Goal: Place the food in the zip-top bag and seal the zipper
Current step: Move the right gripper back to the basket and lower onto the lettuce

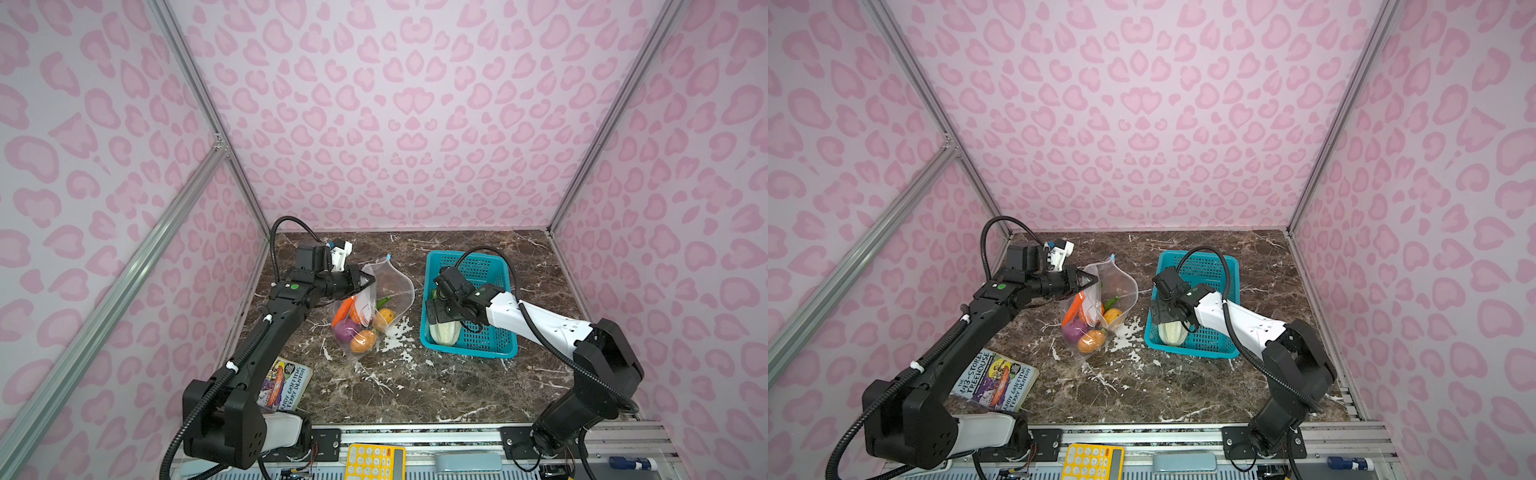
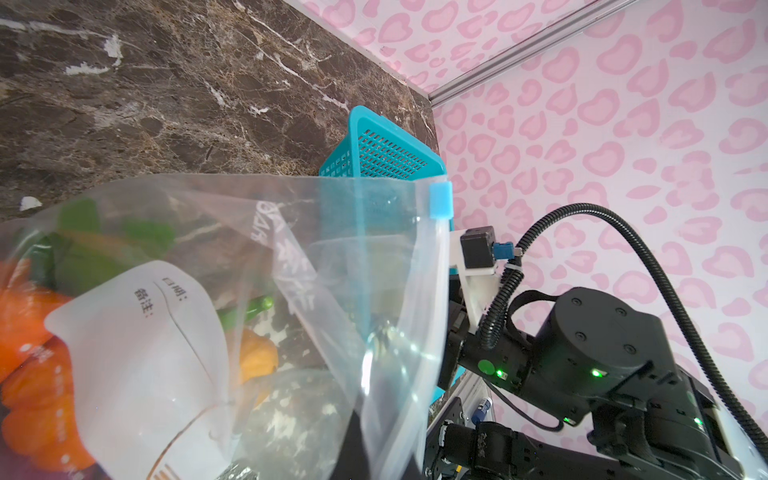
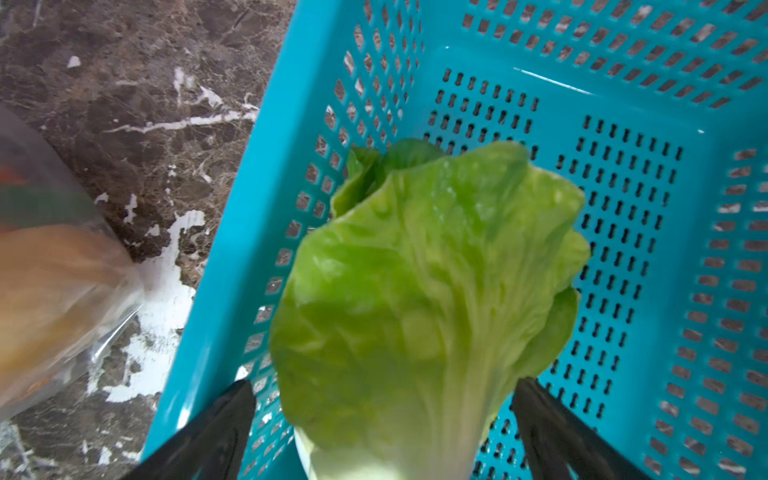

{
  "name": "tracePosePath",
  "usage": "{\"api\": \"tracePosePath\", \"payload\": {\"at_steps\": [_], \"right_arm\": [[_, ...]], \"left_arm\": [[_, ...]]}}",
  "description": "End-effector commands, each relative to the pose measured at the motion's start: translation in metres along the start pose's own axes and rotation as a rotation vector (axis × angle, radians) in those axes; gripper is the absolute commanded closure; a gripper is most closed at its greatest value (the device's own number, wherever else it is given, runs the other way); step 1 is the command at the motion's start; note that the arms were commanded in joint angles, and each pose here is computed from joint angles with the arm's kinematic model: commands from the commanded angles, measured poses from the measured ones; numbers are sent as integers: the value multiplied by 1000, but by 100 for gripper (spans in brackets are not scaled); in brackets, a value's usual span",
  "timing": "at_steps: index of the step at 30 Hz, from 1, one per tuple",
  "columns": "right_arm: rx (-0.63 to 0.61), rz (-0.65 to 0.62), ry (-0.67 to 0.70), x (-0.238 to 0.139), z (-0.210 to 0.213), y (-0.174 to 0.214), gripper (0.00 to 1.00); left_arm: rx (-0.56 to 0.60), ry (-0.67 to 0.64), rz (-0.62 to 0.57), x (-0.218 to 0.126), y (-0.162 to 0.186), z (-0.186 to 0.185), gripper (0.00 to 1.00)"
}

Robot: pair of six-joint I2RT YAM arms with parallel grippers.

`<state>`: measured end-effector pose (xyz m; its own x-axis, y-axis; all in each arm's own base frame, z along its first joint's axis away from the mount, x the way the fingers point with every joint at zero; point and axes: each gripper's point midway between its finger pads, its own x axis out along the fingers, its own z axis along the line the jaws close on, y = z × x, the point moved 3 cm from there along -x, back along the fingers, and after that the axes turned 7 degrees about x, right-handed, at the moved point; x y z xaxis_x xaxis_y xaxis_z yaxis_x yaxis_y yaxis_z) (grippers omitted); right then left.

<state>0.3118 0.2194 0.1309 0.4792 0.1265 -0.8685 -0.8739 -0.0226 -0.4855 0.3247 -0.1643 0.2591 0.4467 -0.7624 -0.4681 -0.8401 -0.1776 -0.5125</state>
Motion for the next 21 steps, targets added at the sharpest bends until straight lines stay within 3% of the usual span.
{"api": "tracePosePath", "payload": {"at_steps": [1, 13, 21], "right_arm": [[11, 0, 60, 5, -7, 1, 1], [38, 11, 130, 26, -15, 0, 1], [118, 29, 171, 38, -37, -2, 1]], "left_arm": [[25, 16, -18, -2, -3, -5, 97], [25, 13, -19, -2, -4, -5, 97], [27, 14, -18, -2, -3, -5, 97]]}}
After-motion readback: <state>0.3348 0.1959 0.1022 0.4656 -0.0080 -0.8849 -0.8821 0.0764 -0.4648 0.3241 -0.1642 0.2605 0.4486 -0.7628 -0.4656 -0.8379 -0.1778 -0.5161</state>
